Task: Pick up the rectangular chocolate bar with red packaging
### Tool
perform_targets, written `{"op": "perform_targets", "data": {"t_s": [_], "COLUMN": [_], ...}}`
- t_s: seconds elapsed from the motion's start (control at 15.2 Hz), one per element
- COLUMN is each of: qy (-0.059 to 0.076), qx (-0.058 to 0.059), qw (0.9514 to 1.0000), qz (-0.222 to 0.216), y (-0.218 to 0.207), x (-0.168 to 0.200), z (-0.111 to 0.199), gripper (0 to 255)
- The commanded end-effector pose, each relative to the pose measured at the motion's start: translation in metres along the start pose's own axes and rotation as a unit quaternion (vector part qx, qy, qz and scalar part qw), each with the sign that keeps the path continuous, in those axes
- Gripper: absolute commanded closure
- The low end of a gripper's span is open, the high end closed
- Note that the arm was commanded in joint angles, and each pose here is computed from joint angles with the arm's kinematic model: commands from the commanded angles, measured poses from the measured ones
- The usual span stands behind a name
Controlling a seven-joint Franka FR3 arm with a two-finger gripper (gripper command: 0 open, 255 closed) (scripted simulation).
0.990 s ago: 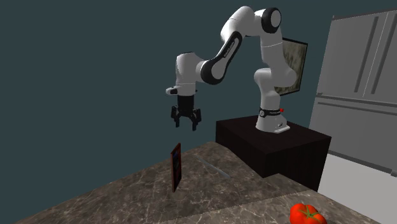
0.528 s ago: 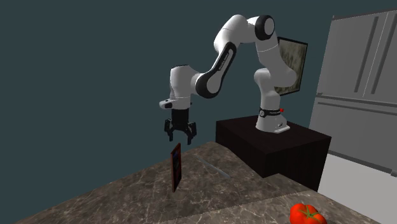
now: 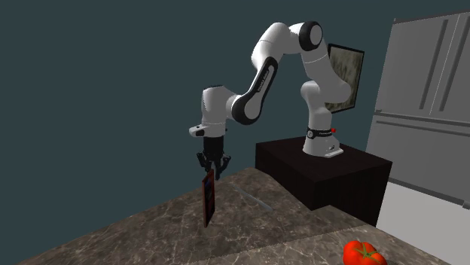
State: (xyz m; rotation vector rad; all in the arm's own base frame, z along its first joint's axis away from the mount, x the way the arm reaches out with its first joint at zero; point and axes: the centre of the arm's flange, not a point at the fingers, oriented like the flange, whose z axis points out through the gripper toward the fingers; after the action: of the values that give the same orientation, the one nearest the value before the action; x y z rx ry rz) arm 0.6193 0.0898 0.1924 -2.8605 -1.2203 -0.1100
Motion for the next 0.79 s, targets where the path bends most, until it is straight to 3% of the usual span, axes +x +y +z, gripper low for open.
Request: {"op": "perform_targets", "data": {"t_s": [0.0,0.46,0.73], "qy": [0.000,0.000,0.000], "qx": [0.000,0.000,0.000], "qw": [1.0000,1.0000,1.0000], "qz": [0.000,0.000,0.000], "y": [0.000,0.001,0.001], "x": [0.000,0.000,0.002], "z": [0.001,0.001,-0.020], "gripper": [255,255,255]}}
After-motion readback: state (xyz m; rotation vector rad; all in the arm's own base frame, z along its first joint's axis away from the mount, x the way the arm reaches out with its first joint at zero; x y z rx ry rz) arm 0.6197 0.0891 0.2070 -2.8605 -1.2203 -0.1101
